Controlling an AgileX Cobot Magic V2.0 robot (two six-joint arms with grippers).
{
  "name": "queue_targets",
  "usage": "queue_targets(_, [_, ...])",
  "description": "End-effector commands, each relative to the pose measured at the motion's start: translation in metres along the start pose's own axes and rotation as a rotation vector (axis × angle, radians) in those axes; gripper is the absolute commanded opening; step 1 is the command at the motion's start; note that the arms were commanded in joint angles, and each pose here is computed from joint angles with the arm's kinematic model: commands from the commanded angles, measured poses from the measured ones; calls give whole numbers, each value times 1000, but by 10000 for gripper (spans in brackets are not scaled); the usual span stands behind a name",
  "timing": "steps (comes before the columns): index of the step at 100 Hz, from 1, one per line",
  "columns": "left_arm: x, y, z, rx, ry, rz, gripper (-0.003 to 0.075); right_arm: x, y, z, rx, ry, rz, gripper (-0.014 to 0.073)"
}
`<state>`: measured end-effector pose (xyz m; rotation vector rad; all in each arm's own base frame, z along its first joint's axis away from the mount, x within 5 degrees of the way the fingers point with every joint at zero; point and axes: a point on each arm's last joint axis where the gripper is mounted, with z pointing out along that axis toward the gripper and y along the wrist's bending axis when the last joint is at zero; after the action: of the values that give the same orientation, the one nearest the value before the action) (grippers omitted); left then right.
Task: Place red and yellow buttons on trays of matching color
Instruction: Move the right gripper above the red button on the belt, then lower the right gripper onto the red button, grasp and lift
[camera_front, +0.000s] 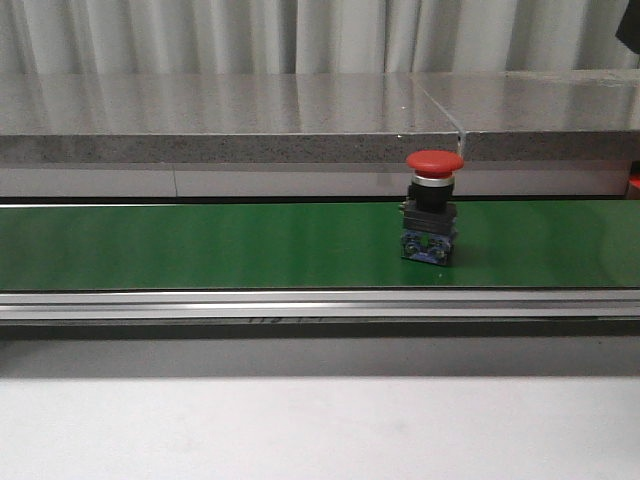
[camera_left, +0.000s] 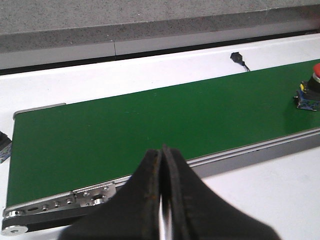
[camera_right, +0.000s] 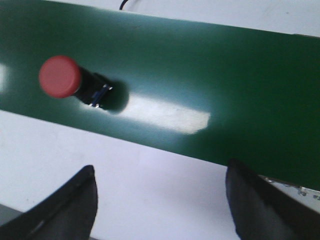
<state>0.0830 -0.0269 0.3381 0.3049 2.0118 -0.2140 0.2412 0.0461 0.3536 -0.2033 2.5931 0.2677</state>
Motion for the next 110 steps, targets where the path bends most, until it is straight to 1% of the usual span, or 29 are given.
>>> queue_targets(1, [-13, -1, -3, 10, -87, -12, -21, -7, 10, -7, -20, -41, -86, 542])
queue_targets(23, [-13, -1, -3, 10, -87, -12, -21, -18, 29, 20, -66, 62, -225, 542])
queue_targets(32, [-13, -1, -3, 10, -87, -12, -21, -23, 32, 31, -77, 94, -277, 542])
queue_targets(45, [-13, -1, -3, 10, -87, -12, -21, -29, 35, 47, -98, 121, -318, 542])
queue_targets(69, [-13, -1, -3, 10, -87, -12, -21, -38, 37, 82, -143, 135, -356, 542])
queue_targets(94, [-13, -1, -3, 10, -87, -12, -21, -46, 34, 112, -126, 100, -350, 538])
queue_targets(98, [-13, -1, -3, 10, -87, -12, -21, -48, 34, 114, -122, 89, -348, 519])
queue_targets(103, [-13, -1, -3, 10, -87, -12, -21, -49, 34, 115, -119, 78, -347, 466])
queue_targets(110, [-13, -1, -3, 10, -87, -12, -21, -50, 34, 115, -117, 67, -346, 356])
